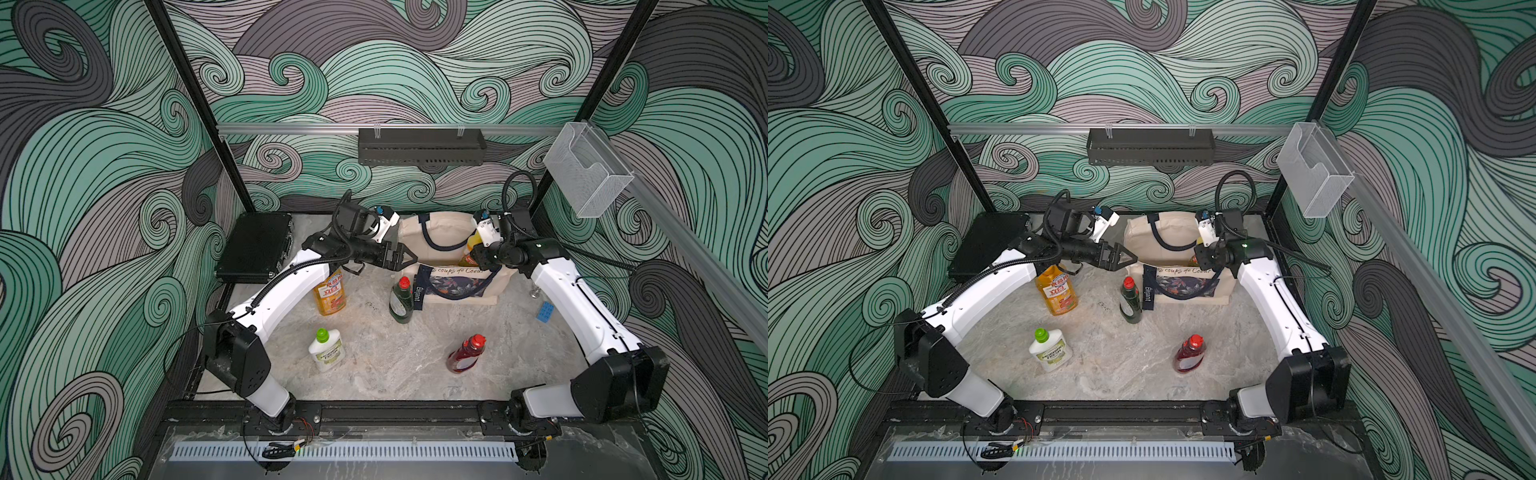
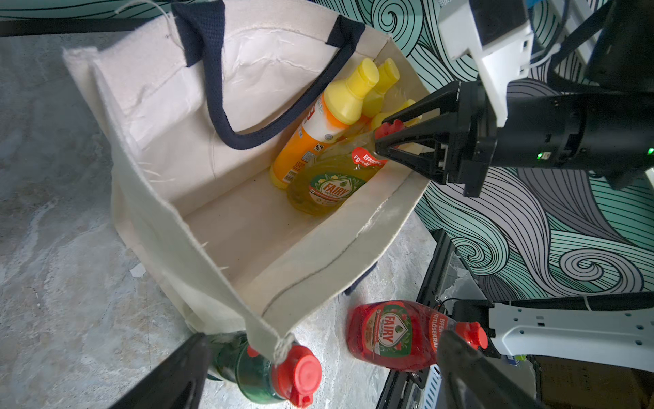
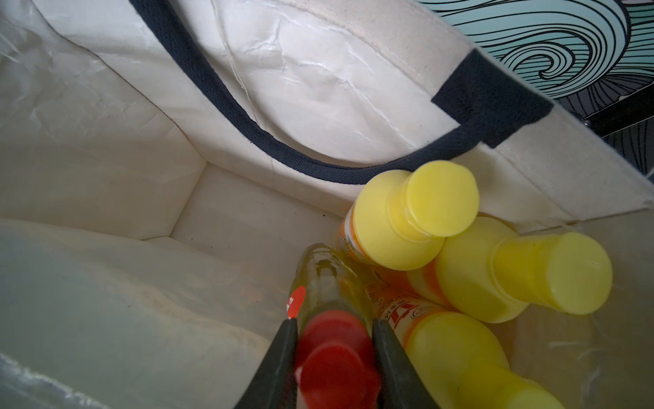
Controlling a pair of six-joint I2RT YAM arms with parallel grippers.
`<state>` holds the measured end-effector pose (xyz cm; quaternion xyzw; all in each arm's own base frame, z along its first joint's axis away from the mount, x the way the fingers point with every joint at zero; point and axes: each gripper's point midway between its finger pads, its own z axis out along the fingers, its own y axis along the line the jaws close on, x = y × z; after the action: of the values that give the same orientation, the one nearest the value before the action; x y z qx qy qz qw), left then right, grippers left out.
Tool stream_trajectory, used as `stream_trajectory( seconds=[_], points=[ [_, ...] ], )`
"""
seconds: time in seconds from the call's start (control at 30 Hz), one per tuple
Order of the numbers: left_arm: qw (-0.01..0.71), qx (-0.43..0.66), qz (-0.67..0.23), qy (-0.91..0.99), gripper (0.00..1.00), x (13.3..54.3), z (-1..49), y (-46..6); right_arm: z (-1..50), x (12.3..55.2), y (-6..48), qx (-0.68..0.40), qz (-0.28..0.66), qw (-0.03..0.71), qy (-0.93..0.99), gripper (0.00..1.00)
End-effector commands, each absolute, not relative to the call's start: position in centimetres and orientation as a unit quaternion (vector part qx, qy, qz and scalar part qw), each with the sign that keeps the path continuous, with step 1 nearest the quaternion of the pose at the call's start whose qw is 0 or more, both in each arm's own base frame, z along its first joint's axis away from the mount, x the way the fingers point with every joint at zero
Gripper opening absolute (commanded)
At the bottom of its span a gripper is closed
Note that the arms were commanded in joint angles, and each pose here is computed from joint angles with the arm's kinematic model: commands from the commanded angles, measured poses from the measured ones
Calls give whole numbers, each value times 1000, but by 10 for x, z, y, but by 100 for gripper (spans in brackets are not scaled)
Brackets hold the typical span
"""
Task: Pack dish soap into the shopping bag
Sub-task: Place the bottle of dish soap in the shopping bag.
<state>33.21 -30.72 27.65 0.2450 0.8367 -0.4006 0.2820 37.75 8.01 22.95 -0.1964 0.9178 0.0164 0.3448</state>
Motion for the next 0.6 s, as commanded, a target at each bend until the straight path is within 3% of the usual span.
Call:
stream_trajectory(
  seconds=[0.0, 0.57],
  points=[
    [279, 257, -405, 832, 99, 326, 277, -310, 255, 389, 66, -171, -4, 396, 902, 0],
    [277, 255, -408, 832, 99, 327, 276, -311, 223, 375, 50, -134, -13, 348, 928, 0]
  ],
)
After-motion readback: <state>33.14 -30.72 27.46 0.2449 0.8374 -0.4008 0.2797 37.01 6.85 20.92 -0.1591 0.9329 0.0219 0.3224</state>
